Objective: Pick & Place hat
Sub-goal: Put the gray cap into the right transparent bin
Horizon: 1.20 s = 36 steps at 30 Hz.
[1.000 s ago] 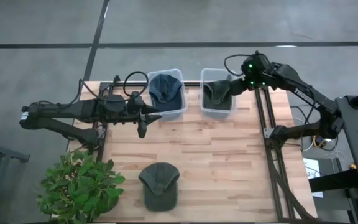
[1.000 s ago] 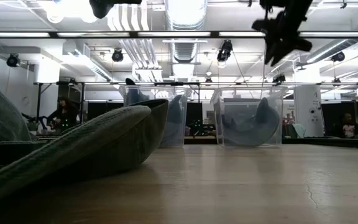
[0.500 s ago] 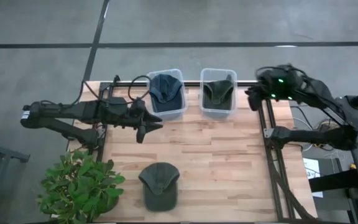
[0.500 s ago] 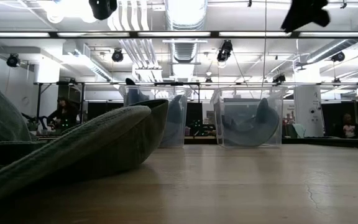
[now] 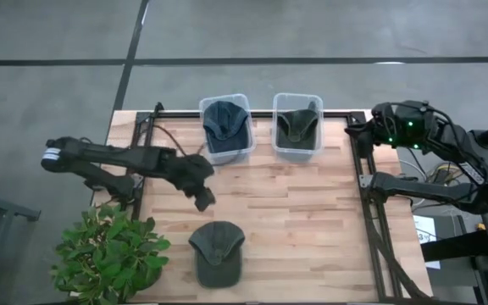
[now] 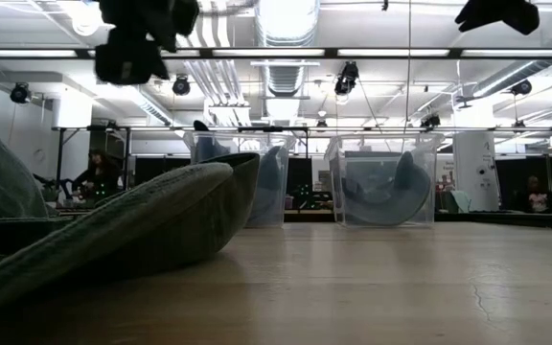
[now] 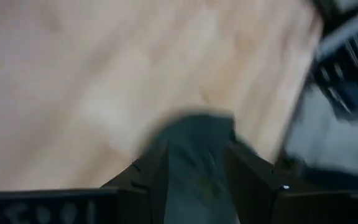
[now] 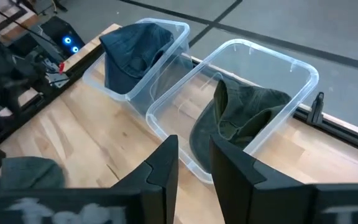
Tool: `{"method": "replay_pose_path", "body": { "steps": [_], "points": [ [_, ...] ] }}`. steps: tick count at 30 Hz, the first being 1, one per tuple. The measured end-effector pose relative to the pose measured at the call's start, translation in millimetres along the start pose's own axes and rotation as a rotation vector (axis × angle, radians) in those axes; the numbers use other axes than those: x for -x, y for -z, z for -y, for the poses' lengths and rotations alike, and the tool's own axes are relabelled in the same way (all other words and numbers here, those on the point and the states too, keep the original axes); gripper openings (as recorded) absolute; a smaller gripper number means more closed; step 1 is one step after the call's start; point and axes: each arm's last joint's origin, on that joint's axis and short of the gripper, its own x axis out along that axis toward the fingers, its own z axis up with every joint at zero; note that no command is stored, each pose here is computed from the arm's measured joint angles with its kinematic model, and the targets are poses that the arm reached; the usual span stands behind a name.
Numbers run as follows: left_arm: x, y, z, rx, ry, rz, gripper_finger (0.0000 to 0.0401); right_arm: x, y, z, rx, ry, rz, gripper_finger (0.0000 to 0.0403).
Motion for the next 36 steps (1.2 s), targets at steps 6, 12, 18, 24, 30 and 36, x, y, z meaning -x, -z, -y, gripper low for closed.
{"method": "replay_pose_path", "body": {
  "steps": [6,12,18,24,30,36],
  "points": [
    [-38.0,7.0,2.1,0.174,0.106,-0.360,0.0142,-6.2,-1.2,-0.8,0.020,0.005,-0.012,0.0073],
    [-60.3,21.1,2.8,0.339,0.044,-0.564,0.0142,-7.9,-1.6,-1.1,0.025,0.006,-0.017,0.0078],
    [-57.5,37.0,11.8,0.546,-0.062,-0.598,0.0142,-7.1,-1.1,-1.7,0.046,-0.019,-0.025,0.0086],
    [-55.0,53.3,23.2,0.732,-0.154,-0.592,0.0142,-7.3,-2.7,-2.4,0.109,-0.027,-0.008,0.0083],
    [-55.1,68.6,32.0,0.815,-0.216,-0.592,0.0142,-7.0,-7.9,-4.7,0.165,-0.046,0.049,0.0077],
    [-55.0,75.0,35.4,0.886,-0.256,-0.564,0.0142,-6.8,-11.2,-6.1,0.198,-0.056,0.084,0.0085]
  ]
}}
